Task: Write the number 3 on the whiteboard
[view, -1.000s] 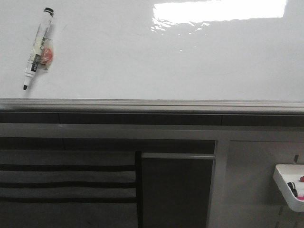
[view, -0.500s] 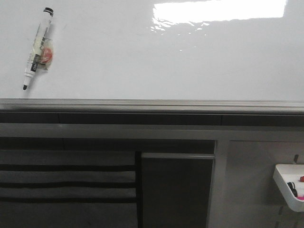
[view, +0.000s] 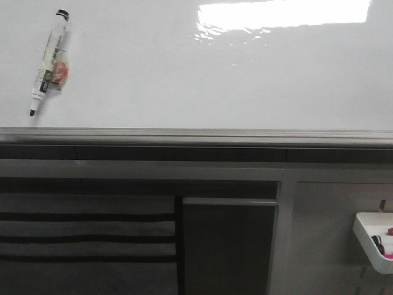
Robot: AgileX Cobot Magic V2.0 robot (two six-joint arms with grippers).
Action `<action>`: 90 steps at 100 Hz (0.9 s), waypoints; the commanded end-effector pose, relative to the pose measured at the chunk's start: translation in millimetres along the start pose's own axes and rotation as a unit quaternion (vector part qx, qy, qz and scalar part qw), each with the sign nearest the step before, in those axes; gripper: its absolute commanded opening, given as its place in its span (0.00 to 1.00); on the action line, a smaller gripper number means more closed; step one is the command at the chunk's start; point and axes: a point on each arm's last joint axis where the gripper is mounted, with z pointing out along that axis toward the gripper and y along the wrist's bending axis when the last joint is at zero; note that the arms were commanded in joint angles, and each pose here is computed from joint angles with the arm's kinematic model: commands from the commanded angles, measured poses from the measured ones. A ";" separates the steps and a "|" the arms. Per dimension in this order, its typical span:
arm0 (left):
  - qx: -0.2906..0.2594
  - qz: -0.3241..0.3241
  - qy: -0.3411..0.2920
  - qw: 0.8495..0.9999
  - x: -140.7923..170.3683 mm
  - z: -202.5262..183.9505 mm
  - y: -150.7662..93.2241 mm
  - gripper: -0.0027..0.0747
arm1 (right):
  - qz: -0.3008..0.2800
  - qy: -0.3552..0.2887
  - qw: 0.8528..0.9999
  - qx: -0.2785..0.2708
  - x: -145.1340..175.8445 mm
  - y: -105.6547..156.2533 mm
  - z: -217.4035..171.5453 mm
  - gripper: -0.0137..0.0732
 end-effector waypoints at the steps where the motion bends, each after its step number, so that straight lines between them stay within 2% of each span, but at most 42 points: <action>1: 0.019 0.004 -0.024 1.000 -19.0 17.4 -4.8 0.48 | -0.002 -0.034 0.999 -0.002 -15.5 1.0 1.6 0.74; 46: 0.013 0.024 0.033 0.999 -18.1 128.8 -5.6 0.36 | -0.002 -0.029 1.000 -0.001 -14.8 1.0 2.5 0.74; 72: 0.000 0.018 0.058 0.998 -8.1 166.6 1.8 0.34 | -0.002 -0.028 1.000 -0.001 -14.6 1.0 2.5 0.74; 90: -0.004 0.018 0.037 0.999 -5.2 181.2 2.3 0.34 | -0.002 -0.028 1.000 -0.001 -14.6 1.0 2.5 0.74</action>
